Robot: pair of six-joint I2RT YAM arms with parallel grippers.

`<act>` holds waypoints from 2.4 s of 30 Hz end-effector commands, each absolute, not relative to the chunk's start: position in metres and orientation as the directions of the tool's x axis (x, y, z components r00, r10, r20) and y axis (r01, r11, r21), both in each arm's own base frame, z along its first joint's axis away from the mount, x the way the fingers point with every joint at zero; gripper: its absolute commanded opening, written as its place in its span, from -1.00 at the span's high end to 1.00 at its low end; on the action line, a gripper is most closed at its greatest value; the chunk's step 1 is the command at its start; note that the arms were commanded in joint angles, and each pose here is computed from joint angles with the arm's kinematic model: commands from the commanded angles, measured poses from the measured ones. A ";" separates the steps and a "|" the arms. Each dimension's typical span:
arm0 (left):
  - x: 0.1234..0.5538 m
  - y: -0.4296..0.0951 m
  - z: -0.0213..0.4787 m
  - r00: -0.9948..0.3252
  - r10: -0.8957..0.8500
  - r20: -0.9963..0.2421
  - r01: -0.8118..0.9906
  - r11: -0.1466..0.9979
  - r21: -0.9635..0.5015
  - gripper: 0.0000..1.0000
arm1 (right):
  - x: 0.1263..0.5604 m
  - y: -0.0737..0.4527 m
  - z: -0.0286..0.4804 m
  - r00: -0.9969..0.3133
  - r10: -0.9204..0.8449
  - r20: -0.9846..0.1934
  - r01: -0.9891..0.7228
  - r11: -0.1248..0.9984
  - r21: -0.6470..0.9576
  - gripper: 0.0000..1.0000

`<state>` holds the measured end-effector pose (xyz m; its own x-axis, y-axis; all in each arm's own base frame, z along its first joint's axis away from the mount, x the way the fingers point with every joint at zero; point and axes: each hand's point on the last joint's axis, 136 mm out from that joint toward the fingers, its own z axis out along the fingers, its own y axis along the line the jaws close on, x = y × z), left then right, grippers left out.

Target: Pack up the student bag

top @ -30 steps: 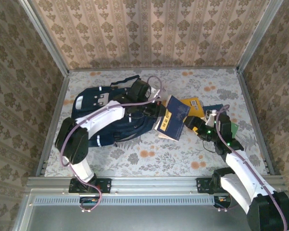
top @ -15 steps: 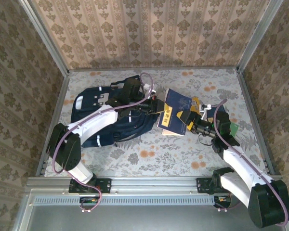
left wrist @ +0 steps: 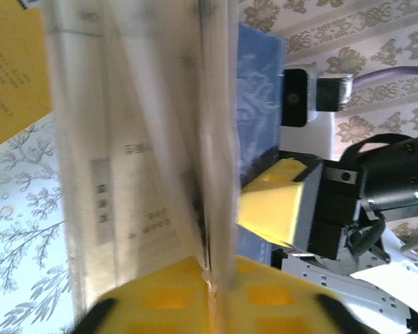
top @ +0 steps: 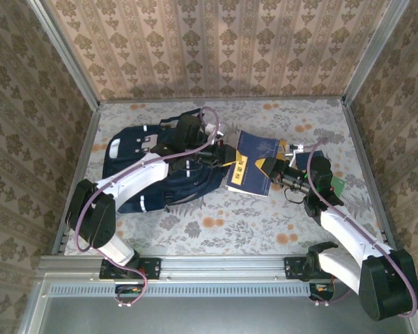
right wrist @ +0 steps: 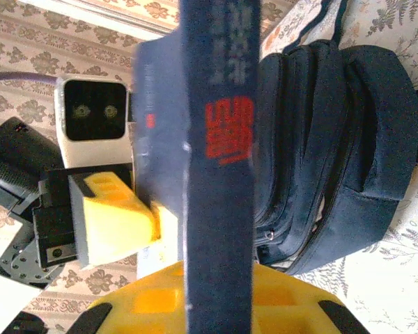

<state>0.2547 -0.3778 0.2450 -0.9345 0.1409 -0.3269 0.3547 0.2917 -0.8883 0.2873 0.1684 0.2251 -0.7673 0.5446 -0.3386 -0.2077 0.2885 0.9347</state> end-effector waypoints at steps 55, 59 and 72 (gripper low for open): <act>0.312 -0.337 0.306 -0.851 -0.464 -0.245 0.273 0.006 -0.962 1.00 | 0.275 0.194 0.290 -0.490 0.785 -0.380 -0.355 0.218 0.909 -0.81; 0.311 -0.345 0.309 -0.859 -0.463 -0.218 0.264 -0.037 -0.964 1.00 | 0.285 0.199 0.292 -0.489 0.794 -0.360 -0.344 0.203 0.917 -0.73; 0.302 -0.352 0.305 -0.870 -0.436 -0.230 0.265 -0.021 -0.964 1.00 | 0.306 0.201 0.287 -0.459 0.811 -0.363 -0.307 0.239 0.921 -0.07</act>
